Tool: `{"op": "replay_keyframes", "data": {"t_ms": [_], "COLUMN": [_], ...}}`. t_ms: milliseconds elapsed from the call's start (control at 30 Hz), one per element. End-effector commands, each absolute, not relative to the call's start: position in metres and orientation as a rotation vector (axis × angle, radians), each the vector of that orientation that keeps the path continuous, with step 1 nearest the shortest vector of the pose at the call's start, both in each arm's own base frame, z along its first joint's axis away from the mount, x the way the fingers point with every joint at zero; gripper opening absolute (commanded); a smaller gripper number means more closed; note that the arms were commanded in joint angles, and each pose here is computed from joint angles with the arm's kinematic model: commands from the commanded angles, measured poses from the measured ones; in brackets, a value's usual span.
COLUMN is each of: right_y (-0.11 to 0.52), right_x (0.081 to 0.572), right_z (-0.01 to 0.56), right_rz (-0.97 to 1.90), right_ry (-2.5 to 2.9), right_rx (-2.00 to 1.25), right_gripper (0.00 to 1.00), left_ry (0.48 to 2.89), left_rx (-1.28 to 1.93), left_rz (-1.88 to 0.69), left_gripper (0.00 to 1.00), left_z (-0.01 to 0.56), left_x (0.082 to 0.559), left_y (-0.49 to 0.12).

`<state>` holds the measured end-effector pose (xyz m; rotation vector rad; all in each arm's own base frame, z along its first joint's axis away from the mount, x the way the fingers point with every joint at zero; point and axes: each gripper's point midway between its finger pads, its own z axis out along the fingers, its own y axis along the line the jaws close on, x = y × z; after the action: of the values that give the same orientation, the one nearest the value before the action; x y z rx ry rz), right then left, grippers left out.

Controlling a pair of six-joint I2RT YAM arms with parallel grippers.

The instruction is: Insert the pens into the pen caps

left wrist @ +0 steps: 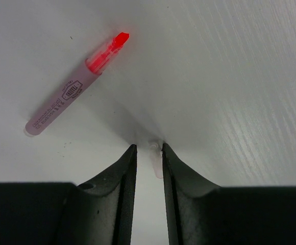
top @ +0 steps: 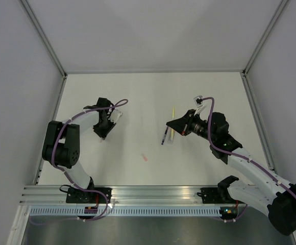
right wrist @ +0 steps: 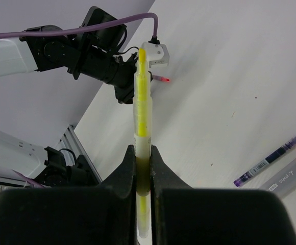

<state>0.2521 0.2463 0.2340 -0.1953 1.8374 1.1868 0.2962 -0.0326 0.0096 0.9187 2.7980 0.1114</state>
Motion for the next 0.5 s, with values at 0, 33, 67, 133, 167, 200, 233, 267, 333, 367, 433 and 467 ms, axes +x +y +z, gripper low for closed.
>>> {"op": "replay_keyframes", "data": {"t_ms": [0,33,67,133,167,200,233,267,333,367,433,467], "right_y": [0.244,0.244,0.243,0.243,0.243,0.243,0.244,0.244,0.243,0.243,0.243,0.243], "right_x": [0.253,0.252,0.253,0.253,0.253,0.253,0.253,0.253,0.253,0.253,0.253,0.253], "right_z": [0.246,0.246,0.247,0.246,0.246,0.246,0.246,0.247,0.247,0.247,0.247,0.247], "right_rz": [1.172,1.173,1.169,1.168,1.166,1.166,1.168,1.169,1.167,1.166,1.165,1.164], "right_ry": [1.788,1.789,1.786,1.788,1.789,1.788,1.790,1.788,1.786,1.786,1.787,1.787], "right_rx": [-0.211,-0.210,-0.208,-0.206,-0.207,-0.208,-0.207,-0.207,-0.205,-0.206,-0.206,-0.205], "right_gripper": [0.00,0.00,0.00,0.00,0.00,0.00,0.00,0.00,0.00,0.00,0.00,0.00], "left_ry": [2.997,3.010,3.015,3.033,3.042,3.050,3.054,3.053,3.055,3.058,3.070,3.069], "left_rx": [0.982,0.983,0.981,0.977,0.969,0.966,0.967,0.969,0.964,0.957,0.952,0.954], "left_rz": [-0.085,-0.096,-0.097,-0.093,-0.097,-0.102,-0.108,-0.110,-0.108,-0.111,-0.123,-0.126], "left_gripper": [0.32,0.32,0.32,0.32,0.32,0.32,0.31,0.31,0.30,0.29,0.23,0.20], "left_z": [-0.028,-0.029,-0.030,-0.033,-0.034,-0.035,-0.036,-0.037,-0.038,-0.038,-0.038,-0.038], "left_x": [0.243,0.240,0.239,0.236,0.235,0.232,0.231,0.231,0.229,0.228,0.224,0.225], "left_y": [-0.037,-0.037,-0.037,-0.035,-0.034,-0.034,-0.034,-0.034,-0.032,-0.032,-0.032,-0.032]}}
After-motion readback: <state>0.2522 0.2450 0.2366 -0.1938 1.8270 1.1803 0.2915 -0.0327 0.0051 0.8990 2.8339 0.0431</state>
